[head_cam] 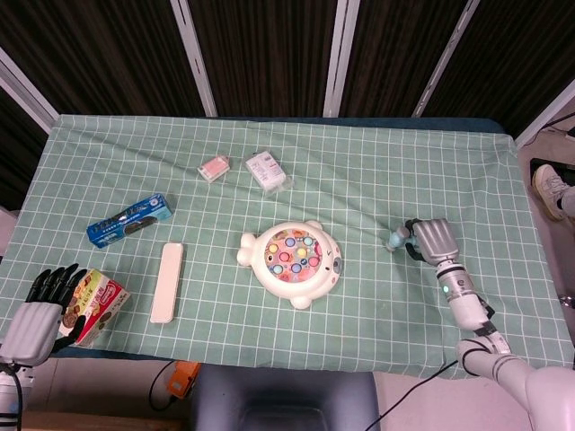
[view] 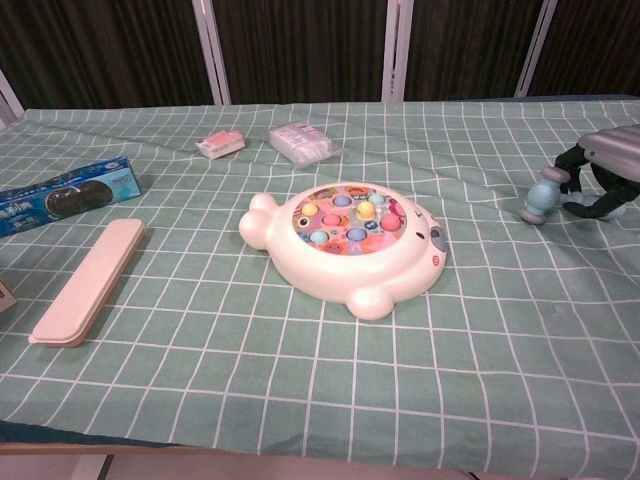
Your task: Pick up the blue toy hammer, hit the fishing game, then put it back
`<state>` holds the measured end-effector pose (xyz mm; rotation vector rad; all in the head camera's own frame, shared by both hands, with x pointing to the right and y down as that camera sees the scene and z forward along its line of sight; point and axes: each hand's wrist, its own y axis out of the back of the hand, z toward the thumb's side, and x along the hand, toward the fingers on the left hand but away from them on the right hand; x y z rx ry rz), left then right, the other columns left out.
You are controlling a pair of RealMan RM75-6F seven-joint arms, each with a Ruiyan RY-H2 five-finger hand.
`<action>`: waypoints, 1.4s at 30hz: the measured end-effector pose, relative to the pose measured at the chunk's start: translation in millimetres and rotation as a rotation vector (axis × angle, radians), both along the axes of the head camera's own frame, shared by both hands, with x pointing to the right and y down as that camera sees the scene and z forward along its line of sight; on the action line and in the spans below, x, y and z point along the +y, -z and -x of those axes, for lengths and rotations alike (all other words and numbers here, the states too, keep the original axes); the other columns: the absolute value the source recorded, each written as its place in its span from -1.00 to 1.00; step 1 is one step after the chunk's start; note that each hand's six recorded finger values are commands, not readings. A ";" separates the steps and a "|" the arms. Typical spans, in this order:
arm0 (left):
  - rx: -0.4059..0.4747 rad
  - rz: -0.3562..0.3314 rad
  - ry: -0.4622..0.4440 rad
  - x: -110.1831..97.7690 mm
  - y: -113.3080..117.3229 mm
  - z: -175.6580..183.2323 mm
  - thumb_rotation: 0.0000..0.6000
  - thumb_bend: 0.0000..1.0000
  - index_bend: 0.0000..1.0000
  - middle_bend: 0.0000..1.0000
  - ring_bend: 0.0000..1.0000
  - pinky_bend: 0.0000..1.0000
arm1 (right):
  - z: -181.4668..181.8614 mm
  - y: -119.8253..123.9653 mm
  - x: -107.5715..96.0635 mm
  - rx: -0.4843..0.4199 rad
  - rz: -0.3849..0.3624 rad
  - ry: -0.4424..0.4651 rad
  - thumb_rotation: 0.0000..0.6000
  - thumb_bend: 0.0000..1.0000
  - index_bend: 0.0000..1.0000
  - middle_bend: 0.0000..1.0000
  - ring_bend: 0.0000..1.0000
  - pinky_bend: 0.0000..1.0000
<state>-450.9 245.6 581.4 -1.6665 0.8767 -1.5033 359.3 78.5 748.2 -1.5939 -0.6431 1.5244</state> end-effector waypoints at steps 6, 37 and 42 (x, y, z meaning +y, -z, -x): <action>0.004 -0.003 -0.002 0.8 1.0 -0.7 1.00 -0.17 -1.00 -0.92 -0.96 -0.92 | 3.9 16.0 -7.2 -0.030 -0.038 0.011 1.00 0.10 0.95 0.42 0.53 0.56; 0.073 -0.041 0.000 5.4 23.0 7.9 1.00 -0.17 -1.00 -0.92 -0.95 -0.92 | 203.4 111.2 8.7 0.022 -0.208 0.438 1.00 0.10 0.95 0.43 0.54 0.56; 0.077 -0.045 0.002 5.9 25.0 9.0 1.00 -0.17 -1.00 -0.92 -0.95 -0.92 | 224.6 96.2 20.0 0.086 -0.191 0.479 1.00 0.10 0.95 0.43 0.54 0.56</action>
